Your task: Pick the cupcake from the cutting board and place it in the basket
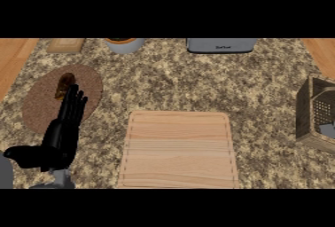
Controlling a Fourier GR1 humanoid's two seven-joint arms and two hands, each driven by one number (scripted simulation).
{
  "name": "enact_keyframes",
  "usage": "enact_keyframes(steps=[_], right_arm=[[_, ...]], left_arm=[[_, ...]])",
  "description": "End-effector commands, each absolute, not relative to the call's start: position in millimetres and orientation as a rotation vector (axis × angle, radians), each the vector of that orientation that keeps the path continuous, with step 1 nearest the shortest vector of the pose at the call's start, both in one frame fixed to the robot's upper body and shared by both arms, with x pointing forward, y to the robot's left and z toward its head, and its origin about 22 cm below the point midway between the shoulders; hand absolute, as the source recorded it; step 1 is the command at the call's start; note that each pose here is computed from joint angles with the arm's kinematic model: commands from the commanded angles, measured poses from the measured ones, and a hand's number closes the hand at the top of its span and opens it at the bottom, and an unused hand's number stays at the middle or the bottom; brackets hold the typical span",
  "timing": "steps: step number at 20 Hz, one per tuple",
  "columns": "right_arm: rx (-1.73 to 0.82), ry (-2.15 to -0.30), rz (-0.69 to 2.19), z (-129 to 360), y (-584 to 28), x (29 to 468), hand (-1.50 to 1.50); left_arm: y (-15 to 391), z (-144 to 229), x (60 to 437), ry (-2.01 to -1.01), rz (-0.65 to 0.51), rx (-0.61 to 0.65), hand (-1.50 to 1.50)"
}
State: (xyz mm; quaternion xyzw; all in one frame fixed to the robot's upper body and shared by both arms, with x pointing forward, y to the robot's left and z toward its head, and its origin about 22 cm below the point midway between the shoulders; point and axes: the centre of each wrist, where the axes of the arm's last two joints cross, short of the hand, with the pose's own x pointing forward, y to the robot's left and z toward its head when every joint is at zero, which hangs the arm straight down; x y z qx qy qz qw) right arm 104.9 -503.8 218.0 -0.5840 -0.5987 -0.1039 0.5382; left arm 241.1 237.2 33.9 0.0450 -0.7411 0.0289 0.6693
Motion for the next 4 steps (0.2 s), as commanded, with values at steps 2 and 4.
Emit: enact_keyframes(steps=[2,4], right_arm=[[-1.282,-1.537,-0.279,254.6,-531.5,68.5,-1.5],[-1.27,-1.536,-0.239,246.4,-529.2,64.9,-1.5]], left_arm=[[246.8,42.3,237.2,-1.65,0.07,0.104,0.0],[239.3,26.2,231.4,-1.658,0.06,0.094,0.0]])
